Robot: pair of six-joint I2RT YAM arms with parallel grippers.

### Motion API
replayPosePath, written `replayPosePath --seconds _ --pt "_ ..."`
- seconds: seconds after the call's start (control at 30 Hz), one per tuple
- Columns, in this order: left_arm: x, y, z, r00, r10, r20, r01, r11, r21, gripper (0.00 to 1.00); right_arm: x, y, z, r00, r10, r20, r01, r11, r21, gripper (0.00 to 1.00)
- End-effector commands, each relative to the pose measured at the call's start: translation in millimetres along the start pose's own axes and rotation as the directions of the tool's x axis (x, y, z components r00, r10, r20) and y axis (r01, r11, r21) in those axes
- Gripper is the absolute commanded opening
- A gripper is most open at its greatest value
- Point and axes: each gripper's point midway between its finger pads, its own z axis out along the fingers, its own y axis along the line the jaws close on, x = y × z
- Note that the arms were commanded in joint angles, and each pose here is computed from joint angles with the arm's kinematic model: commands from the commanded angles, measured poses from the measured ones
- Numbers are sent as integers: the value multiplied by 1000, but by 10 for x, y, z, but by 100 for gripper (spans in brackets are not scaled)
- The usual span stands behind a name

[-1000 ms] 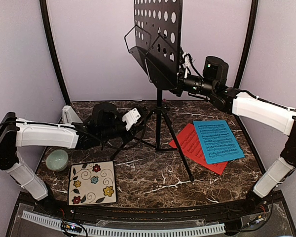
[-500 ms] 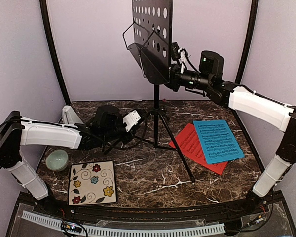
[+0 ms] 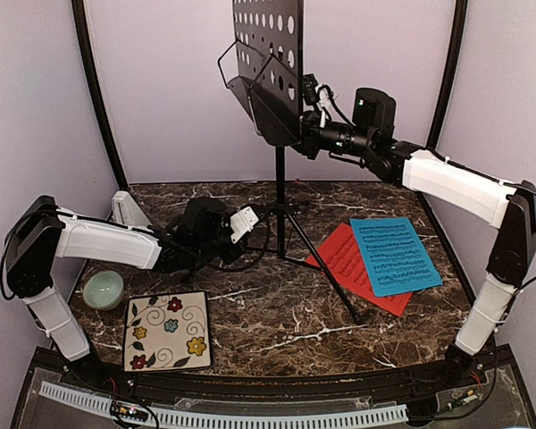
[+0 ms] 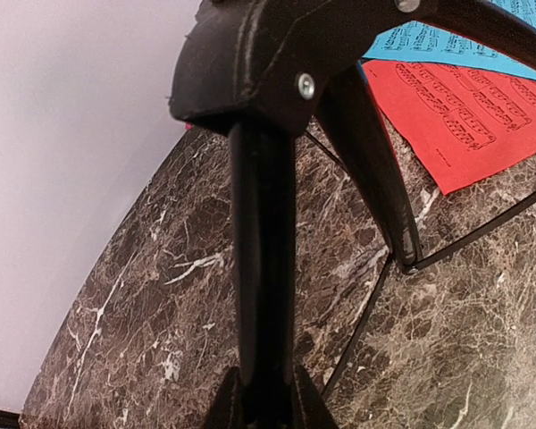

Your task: Set up the instrument practice props

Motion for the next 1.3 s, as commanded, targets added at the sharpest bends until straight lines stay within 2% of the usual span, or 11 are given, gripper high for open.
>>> replayPosePath --seconds 0.0,0.07,0.27,0.77,0.87,0.93,1.07,1.13,1.27 --pt "175 147 52 997 -30 -70 26 998 -59 0 -1155 262 -293 923 -196 332 208 978 -1 4" --pt "180 143 60 997 -29 -70 25 998 -56 0 -1094 236 -288 927 -190 324 199 980 4 8" --pt "131 97 61 998 -39 -48 38 999 -26 0 -909 206 -325 937 -169 305 171 985 21 29" --pt "128 -20 13 998 -56 -26 57 998 36 2 -588 191 -417 954 -119 276 112 993 43 67" --pt "111 -19 -16 997 -70 -24 71 997 43 18 -584 225 -488 952 -113 284 103 993 49 74" --pt "94 -24 -39 996 -81 -19 82 995 51 32 -555 239 -504 954 -105 281 96 994 47 88" --pt "-20 -69 -155 994 -105 19 102 989 109 58 -495 243 -537 957 -90 275 80 996 51 95" --pt "-116 -54 -244 991 -118 57 111 986 127 64 -471 255 -560 958 -84 274 73 996 50 96" --pt "-319 -29 -434 982 -145 119 123 977 174 70 -402 270 -584 963 -74 261 63 997 51 97"
